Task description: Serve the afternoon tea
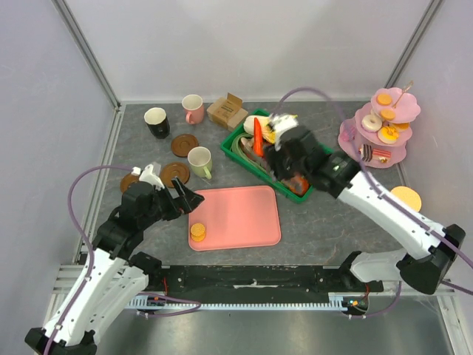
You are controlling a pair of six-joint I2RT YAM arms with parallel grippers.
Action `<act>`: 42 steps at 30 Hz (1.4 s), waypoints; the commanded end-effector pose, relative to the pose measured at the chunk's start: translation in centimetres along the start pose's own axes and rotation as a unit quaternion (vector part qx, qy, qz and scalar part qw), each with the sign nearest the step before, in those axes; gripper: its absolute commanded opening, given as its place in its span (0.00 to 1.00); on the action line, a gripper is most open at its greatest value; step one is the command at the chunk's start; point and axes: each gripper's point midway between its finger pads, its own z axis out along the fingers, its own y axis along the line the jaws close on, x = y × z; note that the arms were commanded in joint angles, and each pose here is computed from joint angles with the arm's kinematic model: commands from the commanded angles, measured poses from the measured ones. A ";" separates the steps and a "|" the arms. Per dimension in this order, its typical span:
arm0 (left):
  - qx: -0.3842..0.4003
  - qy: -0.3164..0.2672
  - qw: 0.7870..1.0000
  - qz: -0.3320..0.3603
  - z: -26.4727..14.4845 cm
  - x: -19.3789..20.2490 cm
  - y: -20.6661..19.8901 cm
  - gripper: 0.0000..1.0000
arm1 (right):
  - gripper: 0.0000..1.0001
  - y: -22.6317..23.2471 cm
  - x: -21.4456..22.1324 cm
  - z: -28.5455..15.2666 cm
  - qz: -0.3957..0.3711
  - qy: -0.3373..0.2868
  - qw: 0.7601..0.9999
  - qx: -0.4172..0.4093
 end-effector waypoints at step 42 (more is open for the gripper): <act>-0.065 -0.019 0.997 -0.029 -3.2 -0.1 1.9 0.96 | 0.64 23.5 15.3 2.6 -0.315 0.040 0.920 -0.230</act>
